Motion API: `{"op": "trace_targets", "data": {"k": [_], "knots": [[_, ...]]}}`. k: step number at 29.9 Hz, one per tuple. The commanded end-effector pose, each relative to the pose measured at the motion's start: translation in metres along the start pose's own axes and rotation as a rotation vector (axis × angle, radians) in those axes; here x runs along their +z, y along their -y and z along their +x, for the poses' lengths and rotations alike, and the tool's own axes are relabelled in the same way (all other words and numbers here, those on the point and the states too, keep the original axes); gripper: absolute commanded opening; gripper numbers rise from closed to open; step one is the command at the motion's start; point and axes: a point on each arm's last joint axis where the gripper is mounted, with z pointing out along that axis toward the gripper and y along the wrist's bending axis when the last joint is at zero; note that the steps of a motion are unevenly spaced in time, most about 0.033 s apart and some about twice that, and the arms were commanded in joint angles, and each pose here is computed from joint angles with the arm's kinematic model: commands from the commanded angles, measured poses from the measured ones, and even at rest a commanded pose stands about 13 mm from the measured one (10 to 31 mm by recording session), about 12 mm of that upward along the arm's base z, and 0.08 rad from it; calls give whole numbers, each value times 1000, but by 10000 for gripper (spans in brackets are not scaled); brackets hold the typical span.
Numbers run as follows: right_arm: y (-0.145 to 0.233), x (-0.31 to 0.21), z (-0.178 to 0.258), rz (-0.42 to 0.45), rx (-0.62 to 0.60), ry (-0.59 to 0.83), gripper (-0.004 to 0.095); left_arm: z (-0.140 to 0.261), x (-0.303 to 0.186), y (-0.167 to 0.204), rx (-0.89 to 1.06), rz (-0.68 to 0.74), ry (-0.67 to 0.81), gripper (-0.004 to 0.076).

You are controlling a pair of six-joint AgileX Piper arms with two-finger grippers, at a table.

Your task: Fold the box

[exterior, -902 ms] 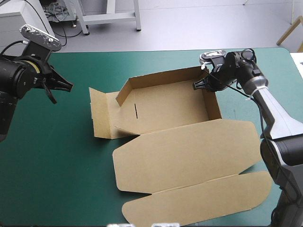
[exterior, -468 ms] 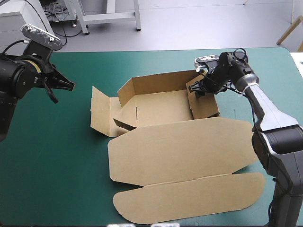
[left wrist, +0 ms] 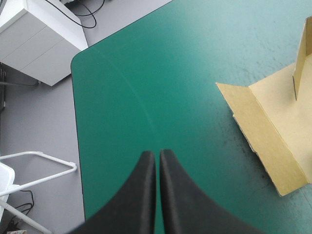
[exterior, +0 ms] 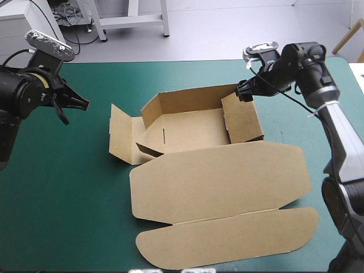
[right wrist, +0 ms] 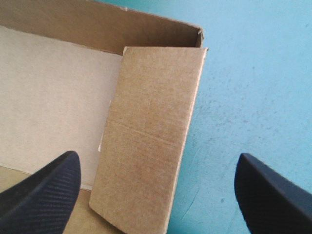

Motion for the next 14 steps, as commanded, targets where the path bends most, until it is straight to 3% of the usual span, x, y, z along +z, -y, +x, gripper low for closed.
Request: {"op": "trace_targets", "data": {"k": [1, 8, 14], "knots": [[-8, -73, -1, 25, -30, 191, 792, -2, -18, -9, -16, -40, 77, 10], [-14, -118, 9, 39, -41, 285, 792, -3, -18, -11, -5, -65, 95, 10], [-10, -101, 5, 52, -40, 245, 792, -6, -18, -12, -5, -75, 124, 10]]}}
